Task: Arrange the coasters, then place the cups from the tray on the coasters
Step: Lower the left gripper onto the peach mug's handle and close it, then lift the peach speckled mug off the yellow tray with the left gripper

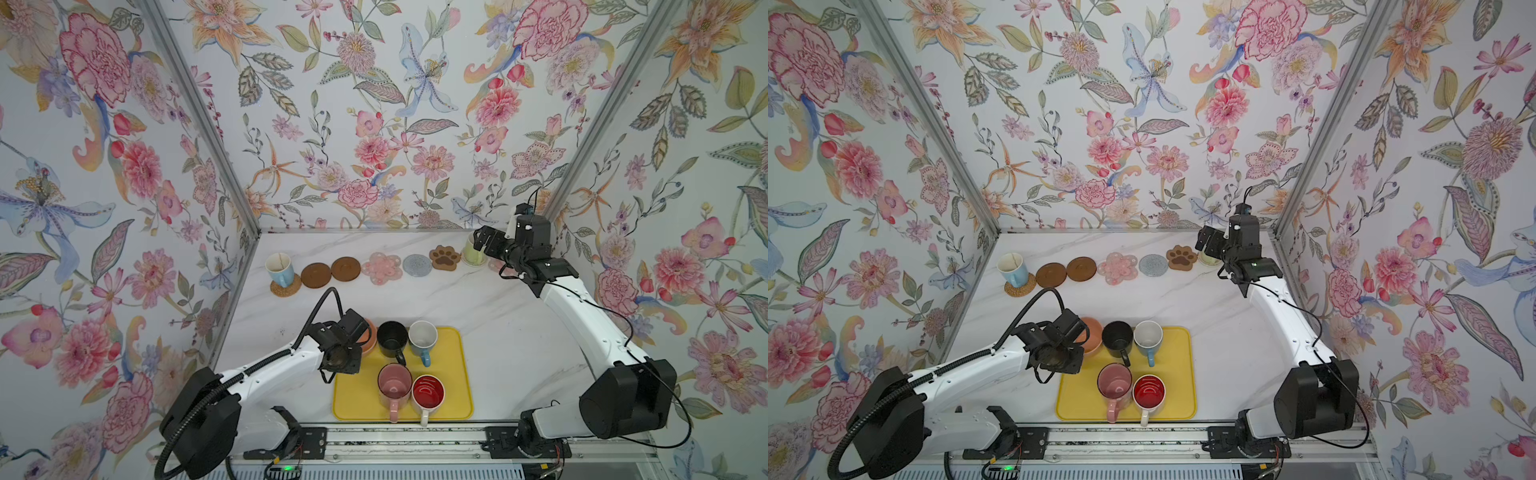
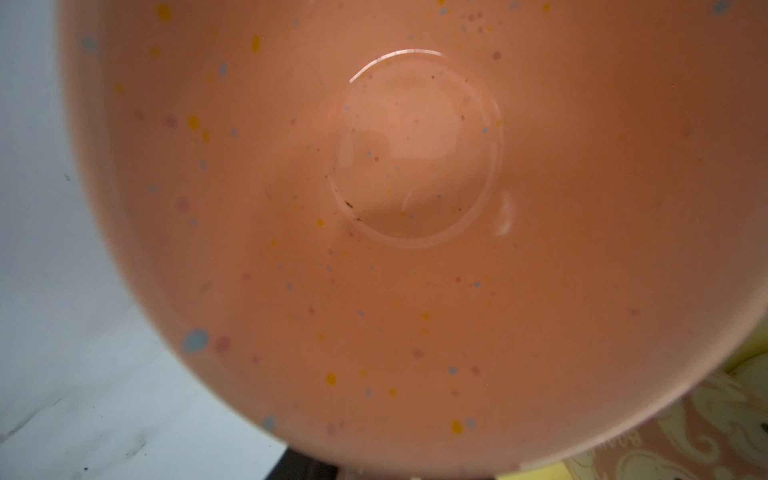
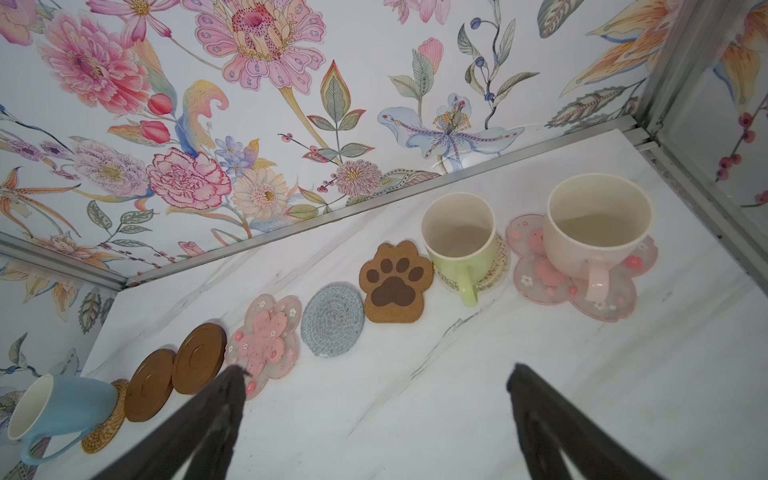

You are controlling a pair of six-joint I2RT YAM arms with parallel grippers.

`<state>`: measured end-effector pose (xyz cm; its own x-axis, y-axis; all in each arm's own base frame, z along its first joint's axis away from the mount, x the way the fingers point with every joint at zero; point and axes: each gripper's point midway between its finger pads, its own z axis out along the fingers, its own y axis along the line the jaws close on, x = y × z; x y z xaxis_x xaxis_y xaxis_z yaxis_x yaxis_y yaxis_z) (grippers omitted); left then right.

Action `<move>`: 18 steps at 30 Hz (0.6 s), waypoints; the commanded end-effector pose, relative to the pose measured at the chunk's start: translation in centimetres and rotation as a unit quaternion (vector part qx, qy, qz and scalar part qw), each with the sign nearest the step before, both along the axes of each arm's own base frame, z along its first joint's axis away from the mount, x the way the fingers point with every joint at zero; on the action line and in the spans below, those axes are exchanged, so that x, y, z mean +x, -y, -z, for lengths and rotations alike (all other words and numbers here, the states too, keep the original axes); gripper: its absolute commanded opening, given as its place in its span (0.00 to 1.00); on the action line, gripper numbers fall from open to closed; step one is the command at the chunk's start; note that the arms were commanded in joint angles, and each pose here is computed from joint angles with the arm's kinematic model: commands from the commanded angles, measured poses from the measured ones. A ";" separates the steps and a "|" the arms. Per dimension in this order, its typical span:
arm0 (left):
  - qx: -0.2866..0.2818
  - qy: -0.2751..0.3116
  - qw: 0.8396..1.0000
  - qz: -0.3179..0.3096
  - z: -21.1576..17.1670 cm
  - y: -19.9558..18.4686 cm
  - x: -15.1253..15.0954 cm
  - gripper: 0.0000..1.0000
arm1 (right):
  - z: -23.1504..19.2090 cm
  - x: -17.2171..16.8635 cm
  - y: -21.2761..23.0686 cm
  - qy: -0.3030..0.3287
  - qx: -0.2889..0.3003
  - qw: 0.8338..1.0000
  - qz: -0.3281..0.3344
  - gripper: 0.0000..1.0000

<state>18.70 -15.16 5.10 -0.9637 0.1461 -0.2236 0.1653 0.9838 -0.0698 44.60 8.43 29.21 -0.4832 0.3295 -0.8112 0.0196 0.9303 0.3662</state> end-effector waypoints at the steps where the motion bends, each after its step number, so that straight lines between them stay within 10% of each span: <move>1: 0.013 0.001 1.000 -0.003 0.5 -0.5 -0.2 0.28 | -0.5 -0.2 0.1 0.008 0.001 1.000 -0.003 0.99; 18: 0.024 0.032 0.999 -0.013 -1.5 -1.0 0.8 0.00 | -0.1 -0.1 -0.1 0.004 0.003 1.000 -0.007 0.99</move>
<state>18.90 -14.76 5.09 -0.9611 0.1422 -0.2367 0.1575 0.9864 -0.0468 44.59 8.50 29.22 -0.4843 0.3293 -0.8106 0.0165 0.9298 0.3678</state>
